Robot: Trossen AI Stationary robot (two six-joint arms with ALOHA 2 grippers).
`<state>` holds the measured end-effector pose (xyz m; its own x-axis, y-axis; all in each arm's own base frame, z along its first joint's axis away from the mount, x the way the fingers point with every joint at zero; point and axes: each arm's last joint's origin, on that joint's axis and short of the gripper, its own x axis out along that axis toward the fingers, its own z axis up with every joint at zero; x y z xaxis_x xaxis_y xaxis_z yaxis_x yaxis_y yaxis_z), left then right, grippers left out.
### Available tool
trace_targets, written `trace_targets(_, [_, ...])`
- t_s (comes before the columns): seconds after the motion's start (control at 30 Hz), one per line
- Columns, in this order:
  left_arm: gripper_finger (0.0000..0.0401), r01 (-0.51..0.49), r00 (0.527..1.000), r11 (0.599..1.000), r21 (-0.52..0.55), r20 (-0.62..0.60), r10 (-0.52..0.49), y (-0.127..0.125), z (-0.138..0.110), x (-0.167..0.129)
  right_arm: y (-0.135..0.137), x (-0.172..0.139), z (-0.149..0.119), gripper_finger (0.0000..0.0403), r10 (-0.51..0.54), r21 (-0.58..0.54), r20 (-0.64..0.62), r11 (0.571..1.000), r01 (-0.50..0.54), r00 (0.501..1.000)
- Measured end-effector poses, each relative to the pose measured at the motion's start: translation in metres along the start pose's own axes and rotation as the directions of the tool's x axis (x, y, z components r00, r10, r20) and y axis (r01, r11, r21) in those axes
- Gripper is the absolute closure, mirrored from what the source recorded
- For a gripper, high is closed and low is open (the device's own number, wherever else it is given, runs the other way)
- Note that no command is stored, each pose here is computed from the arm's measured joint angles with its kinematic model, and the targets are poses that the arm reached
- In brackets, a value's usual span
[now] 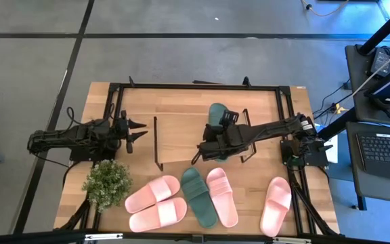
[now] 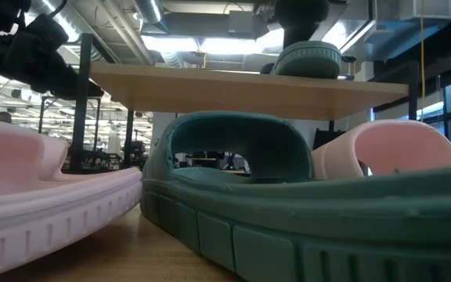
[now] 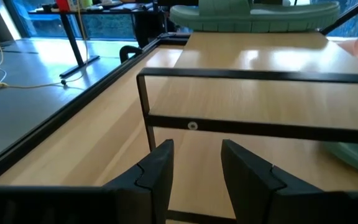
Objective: Pick and place slides into the shelf
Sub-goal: Put the green slide on the shelf
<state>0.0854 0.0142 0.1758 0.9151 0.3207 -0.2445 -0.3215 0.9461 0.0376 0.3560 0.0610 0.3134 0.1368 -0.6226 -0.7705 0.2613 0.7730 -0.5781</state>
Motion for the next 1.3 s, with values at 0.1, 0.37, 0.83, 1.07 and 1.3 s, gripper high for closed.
trace_targets(0.1, [0.0274,0.000,1.000,1.000,0.001,-0.005,0.000,0.000,-0.001,0.000,0.000,-0.004,0.001,0.0167,0.051,0.013,-0.007,0.999,-0.051,0.999])
trace_targets(0.37, [0.0274,0.000,1.000,1.000,-0.020,-0.006,0.000,0.000,-0.001,0.000,0.003,-0.036,-0.001,0.0166,0.130,0.028,0.058,0.991,-0.132,0.990])
trace_targets(0.83, [0.0274,0.000,1.000,1.000,-0.020,-0.005,0.000,0.000,-0.001,0.000,0.088,-0.133,-0.061,0.0166,0.402,-0.245,0.277,0.908,-0.340,0.873])
trace_targets(1.07, [0.0274,0.000,1.000,1.000,-0.021,-0.005,0.000,0.000,-0.001,0.000,0.155,-0.117,-0.070,0.0166,0.508,-0.445,0.438,0.839,-0.312,0.742])
trace_targets(1.3, [0.0274,0.000,1.000,1.000,-0.025,-0.005,0.000,0.000,-0.001,0.000,0.187,-0.075,-0.076,0.0166,0.519,-0.518,0.482,0.819,-0.248,0.706])
